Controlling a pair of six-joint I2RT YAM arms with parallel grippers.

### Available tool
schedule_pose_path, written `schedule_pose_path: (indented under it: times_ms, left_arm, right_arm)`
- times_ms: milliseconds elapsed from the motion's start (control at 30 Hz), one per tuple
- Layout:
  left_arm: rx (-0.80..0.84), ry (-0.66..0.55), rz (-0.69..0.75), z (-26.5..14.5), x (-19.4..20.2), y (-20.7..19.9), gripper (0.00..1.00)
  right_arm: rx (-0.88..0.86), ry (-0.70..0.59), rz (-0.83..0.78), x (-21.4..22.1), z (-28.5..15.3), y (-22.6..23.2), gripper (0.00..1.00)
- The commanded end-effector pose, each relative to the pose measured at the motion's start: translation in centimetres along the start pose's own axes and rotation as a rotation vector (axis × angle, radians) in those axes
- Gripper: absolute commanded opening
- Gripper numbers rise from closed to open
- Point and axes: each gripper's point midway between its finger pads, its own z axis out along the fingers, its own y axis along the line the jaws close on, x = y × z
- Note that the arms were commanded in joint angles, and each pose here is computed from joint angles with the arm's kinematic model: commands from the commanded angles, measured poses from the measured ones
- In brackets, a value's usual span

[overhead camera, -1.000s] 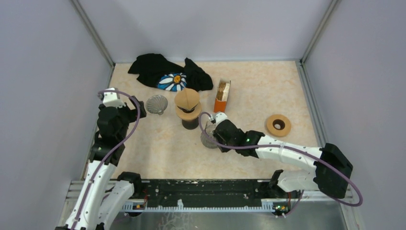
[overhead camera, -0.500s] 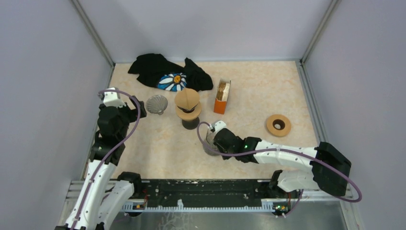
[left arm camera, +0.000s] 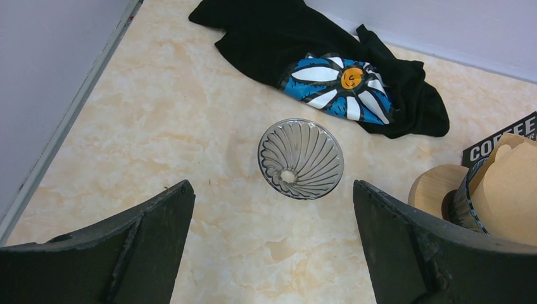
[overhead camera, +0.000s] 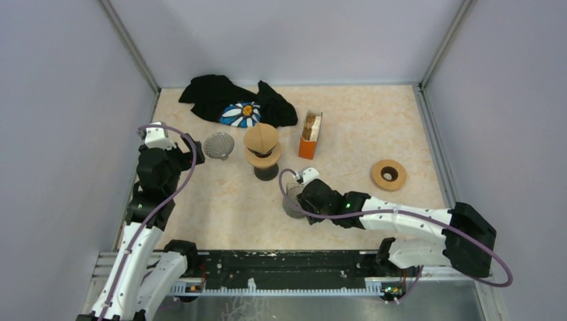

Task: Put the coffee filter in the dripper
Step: Place the coffee server at the center of the board, then pick up the dripper holder from the center of the board.

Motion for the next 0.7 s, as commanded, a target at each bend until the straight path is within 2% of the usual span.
schedule_pose_path:
  times_ms: [0,300,667]
  left_arm:
    - [0.005,-0.023,-0.008,0.1,-0.6,-0.1,0.99]
    - [0.018,-0.018,-0.008,0.2,-0.5,-0.3,0.99]
    - [0.039,-0.024,-0.013,0.0,-0.7,-0.7,0.99]
  right_arm:
    - [0.022,-0.102,0.038,-3.6,-2.4,-0.1,0.50]
    - [0.106,-0.193,0.137,-7.4,-5.9,-2.9,0.59]
    - [0.269,-0.213,0.390,-7.9,-6.8,-10.7,0.66]
